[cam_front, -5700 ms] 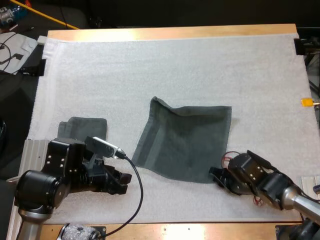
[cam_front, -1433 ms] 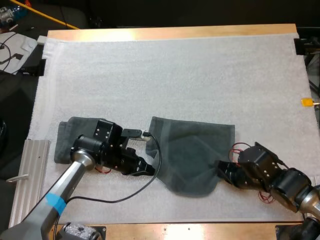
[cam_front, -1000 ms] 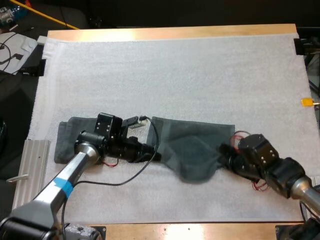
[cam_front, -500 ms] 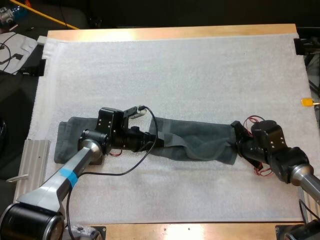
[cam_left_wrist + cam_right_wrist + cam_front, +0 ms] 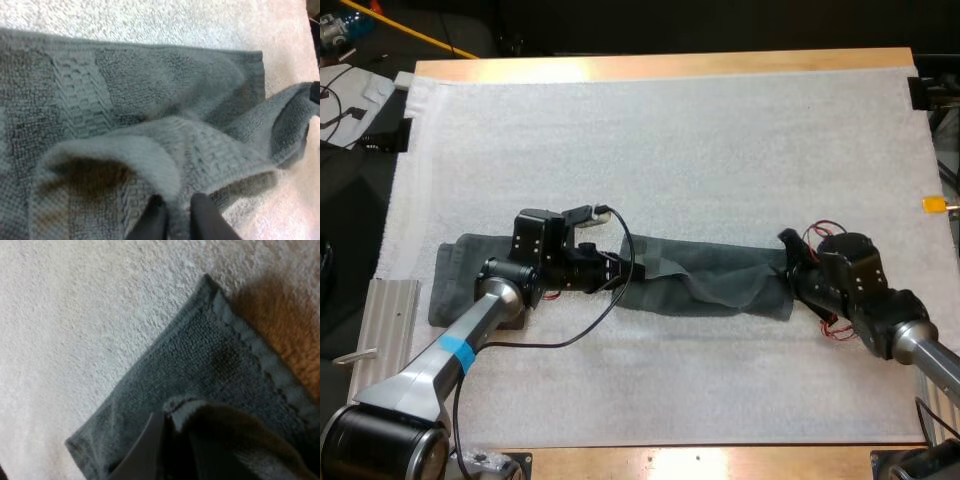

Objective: Pick towel from pile, fold and stack

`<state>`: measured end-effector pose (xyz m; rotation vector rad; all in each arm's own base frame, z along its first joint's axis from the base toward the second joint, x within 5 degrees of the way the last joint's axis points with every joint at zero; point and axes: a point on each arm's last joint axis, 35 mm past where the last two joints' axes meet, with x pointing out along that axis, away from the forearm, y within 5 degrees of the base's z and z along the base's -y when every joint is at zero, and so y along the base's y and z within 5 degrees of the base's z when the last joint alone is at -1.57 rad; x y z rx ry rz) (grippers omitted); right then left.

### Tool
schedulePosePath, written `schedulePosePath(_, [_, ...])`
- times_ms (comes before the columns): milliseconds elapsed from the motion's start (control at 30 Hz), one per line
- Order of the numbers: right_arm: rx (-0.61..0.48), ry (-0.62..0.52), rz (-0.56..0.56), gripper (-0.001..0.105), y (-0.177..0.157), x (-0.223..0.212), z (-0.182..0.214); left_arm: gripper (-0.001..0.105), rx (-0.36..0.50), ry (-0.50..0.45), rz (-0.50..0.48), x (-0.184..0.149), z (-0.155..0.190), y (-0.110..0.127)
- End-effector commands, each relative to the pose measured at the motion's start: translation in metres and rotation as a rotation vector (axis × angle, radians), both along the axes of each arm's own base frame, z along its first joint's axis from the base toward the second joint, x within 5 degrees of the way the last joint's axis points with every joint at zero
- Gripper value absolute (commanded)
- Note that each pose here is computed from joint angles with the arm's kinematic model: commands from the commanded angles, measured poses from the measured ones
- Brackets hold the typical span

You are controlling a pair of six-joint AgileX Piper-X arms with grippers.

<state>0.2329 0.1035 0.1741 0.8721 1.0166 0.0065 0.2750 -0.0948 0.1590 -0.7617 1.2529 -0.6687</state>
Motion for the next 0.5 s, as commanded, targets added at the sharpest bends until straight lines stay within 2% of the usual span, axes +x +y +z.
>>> schedulePosePath(0, [0.012,-0.046,0.004,0.010,0.001,0.006,0.005,0.025,0.002,-0.024,0.013,0.004,0.002,0.001])
schedulePosePath(33, [0.010,-0.036,0.002,0.009,0.001,0.004,0.004,0.025,-0.002,-0.031,0.006,0.004,0.003,-0.001])
schedulePosePath(100, [0.022,-0.069,-0.001,0.029,0.001,0.006,0.007,0.041,-0.002,-0.051,0.007,0.004,0.004,-0.002])
schedulePosePath(167, [0.038,-0.112,0.002,0.047,0.003,0.010,0.010,0.053,-0.006,-0.070,0.013,0.006,0.006,-0.002])
schedulePosePath(233, [0.051,-0.167,0.014,0.060,0.005,0.014,0.014,0.058,-0.017,-0.085,0.014,0.008,0.007,-0.003])
schedulePosePath(333, [0.050,-0.265,0.065,0.062,0.007,0.018,0.021,0.059,-0.053,-0.102,0.001,0.010,0.011,-0.004])
schedulePosePath(467, [0.029,-0.344,0.173,0.062,0.009,0.019,0.027,0.057,-0.141,-0.073,-0.066,0.009,0.016,-0.006])
